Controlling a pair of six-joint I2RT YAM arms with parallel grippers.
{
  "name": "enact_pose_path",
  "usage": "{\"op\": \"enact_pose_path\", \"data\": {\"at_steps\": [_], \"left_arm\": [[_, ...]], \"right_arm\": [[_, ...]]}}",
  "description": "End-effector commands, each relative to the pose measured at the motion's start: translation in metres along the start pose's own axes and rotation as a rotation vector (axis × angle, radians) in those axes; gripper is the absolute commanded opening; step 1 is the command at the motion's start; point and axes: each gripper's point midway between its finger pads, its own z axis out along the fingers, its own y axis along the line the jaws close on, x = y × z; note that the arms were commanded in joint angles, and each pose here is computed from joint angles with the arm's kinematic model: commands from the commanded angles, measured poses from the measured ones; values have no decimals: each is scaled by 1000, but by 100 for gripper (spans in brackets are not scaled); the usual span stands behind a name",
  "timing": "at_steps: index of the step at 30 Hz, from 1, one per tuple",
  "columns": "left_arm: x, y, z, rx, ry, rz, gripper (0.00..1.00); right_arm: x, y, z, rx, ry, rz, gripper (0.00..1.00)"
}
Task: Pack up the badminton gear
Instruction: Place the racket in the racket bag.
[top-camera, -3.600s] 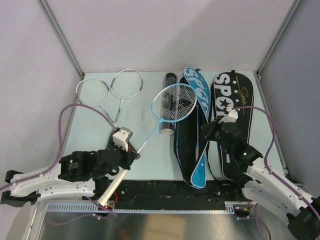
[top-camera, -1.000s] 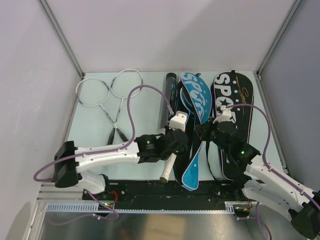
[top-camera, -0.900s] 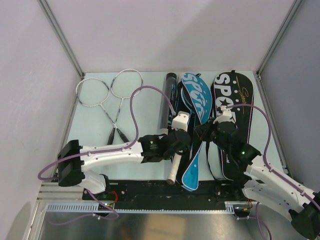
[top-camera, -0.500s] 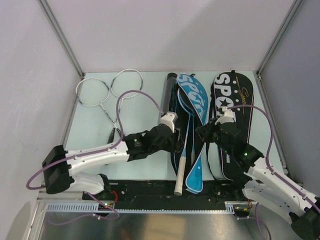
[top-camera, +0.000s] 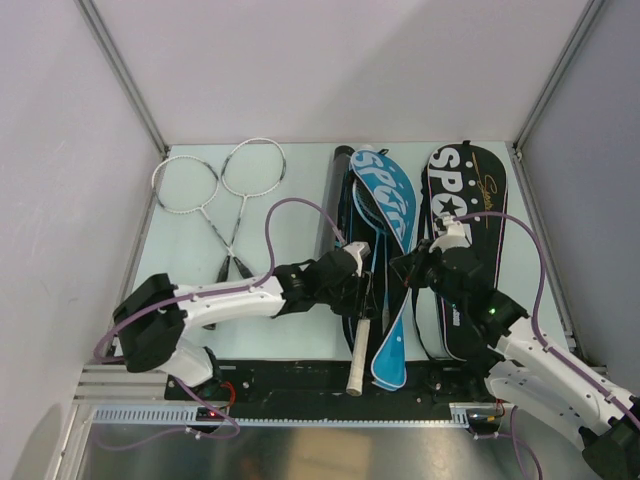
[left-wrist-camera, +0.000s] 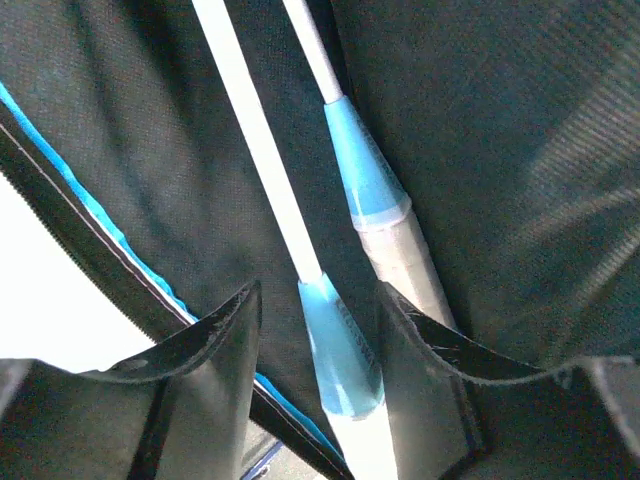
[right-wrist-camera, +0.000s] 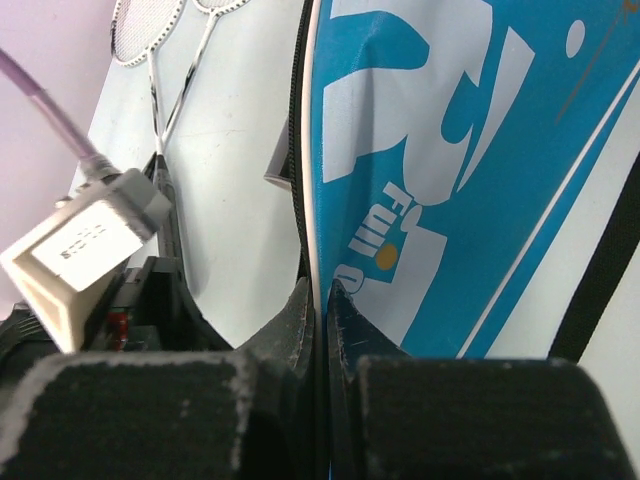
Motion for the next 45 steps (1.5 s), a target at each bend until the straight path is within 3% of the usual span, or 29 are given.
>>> {"op": "enact_pose_path", "data": {"at_steps": [1,5,8,14,33,41,45], "left_arm": [[-12,-32,4,144,1,-41,50],[-18,-38,9,199,-8,-94,13],[-30,-37,6,184,-64,-104,2],[-71,-26,-9,109,-253,-115,0],[-140,-12,-19,-13,-537,-179,0],[-139,4,5,-51,-558,-220,0],[-130,4,21,-36,-512,-207,0]], "right_arm": [[-36,30,-3,-114,-126,11,0],[-30,27,0,-105,-112,34,0],[-26,25,1,-94,-98,46,0],[-20,22,0,-92,-82,63,0],[4,44,-2,-185,28,126,0],[-4,58,-5,-242,11,163,0],[-3,58,-2,-240,18,158,0]]}}
